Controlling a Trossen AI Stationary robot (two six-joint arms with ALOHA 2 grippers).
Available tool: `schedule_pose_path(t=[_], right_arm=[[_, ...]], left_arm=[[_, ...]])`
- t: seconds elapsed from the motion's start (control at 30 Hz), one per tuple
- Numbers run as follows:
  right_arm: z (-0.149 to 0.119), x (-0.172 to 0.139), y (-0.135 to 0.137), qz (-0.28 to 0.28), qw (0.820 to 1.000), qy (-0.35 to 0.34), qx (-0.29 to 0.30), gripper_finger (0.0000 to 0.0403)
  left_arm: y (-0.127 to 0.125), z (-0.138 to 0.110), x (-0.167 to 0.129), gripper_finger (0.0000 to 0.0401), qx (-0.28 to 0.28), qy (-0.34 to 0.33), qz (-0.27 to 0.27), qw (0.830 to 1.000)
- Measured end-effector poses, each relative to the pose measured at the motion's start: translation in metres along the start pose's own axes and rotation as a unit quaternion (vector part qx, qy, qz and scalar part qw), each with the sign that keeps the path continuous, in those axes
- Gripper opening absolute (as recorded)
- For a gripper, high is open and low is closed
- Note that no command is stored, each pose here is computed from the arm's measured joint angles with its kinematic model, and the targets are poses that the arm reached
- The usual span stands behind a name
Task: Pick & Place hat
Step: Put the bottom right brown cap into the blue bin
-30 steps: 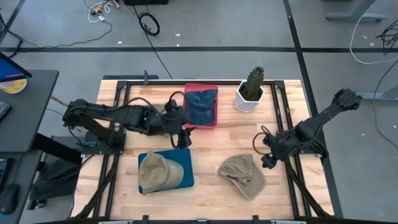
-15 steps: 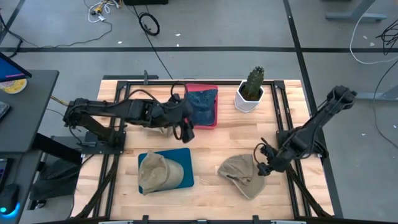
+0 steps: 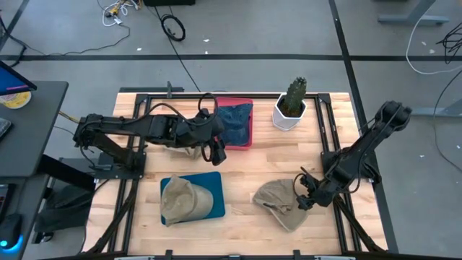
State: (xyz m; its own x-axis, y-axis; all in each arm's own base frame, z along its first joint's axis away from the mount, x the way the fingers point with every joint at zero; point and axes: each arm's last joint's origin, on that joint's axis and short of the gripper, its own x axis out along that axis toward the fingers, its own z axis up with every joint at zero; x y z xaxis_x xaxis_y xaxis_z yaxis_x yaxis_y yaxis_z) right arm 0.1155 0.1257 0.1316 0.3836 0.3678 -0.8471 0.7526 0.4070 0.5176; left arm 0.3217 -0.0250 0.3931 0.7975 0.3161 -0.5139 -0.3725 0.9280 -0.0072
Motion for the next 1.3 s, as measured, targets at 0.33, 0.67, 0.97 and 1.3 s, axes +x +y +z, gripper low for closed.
schedule_pose_path(t=[0.33, 0.67, 0.97, 1.3], right_arm=[[-0.001, 0.007, 0.004, 0.018, 1.000, 0.000, -0.013, 0.0056], [-0.011, -0.012, 0.044, 0.115, 0.992, 0.000, -0.050, 0.0008], [-0.016, -0.062, 0.078, -0.003, 0.989, -0.075, -0.129, 0.0006], [-0.002, -0.138, 0.109, -0.087, 0.942, -0.245, -0.211, 0.0006]], left_arm=[[0.000, 0.002, 0.000, 0.0215, -0.005, -0.012, 0.003, 1.000], [0.000, 0.003, 0.000, 0.0215, -0.006, -0.015, 0.005, 1.000], [0.000, 0.003, 0.000, 0.0215, -0.047, -0.016, 0.005, 0.999], [0.004, 0.010, 0.003, 0.0215, -0.210, -0.036, -0.022, 0.977]])
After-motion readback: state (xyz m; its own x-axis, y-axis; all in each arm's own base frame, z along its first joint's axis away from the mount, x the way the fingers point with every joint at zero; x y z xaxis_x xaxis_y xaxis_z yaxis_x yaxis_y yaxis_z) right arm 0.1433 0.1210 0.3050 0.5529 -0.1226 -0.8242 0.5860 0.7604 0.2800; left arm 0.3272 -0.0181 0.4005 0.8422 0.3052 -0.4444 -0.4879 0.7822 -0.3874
